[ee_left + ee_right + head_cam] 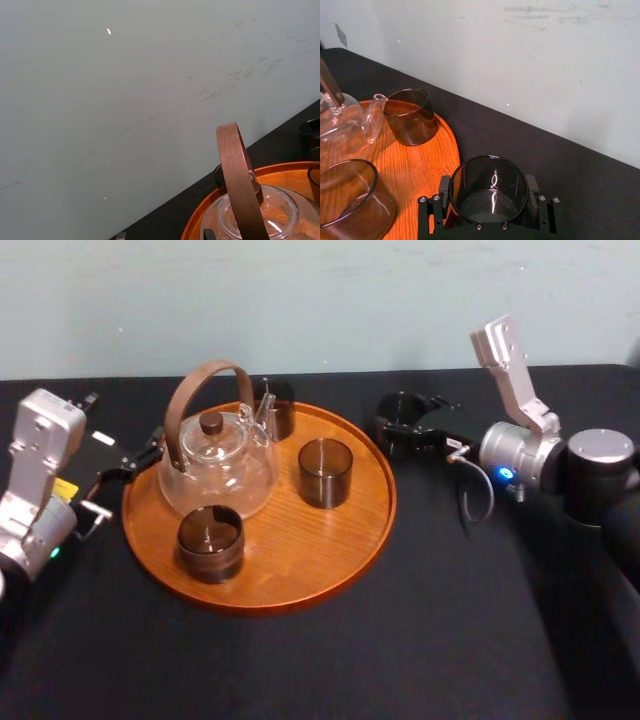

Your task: Pick up the glass from the table and place it on the tray.

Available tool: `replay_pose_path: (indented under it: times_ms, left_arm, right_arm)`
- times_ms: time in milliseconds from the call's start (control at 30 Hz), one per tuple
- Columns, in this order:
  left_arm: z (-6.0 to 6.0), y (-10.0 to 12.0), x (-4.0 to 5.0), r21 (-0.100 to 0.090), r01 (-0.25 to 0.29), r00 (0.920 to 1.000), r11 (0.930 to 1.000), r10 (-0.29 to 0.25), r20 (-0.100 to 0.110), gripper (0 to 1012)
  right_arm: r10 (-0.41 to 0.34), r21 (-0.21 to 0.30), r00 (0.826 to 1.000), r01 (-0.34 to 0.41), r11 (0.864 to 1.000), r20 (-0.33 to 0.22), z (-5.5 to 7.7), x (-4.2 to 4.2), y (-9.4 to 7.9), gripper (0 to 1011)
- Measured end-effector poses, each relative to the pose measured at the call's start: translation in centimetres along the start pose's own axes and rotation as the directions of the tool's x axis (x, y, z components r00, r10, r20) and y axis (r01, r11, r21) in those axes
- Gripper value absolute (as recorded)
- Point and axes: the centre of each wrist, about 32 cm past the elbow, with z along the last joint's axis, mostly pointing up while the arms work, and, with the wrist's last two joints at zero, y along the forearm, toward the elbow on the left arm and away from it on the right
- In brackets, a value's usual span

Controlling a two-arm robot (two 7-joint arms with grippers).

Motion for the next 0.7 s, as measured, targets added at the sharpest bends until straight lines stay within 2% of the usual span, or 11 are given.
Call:
replay_pose_path:
  times_ms: [367,467,700]
  left_arm:
    - [0.0,0.0,0.00,0.000,0.000,1.0000,1.0000,0.000,0.000,1001]
    - [0.0,0.0,0.00,0.000,0.000,1.0000,1.0000,0.000,0.000,1001]
    - [0.0,0.0,0.00,0.000,0.000,1.0000,1.0000,0.000,0.000,1001]
  right_arm:
    - [0.015,0.028,0.999,-0.016,0.999,0.036,0.4,-0.31,-3.4,905]
    - [0.020,0.034,0.999,-0.022,0.999,0.050,0.5,-0.37,-4.9,905]
    - [0.035,0.026,0.997,-0.037,0.999,0.075,0.4,-0.59,-6.9,905]
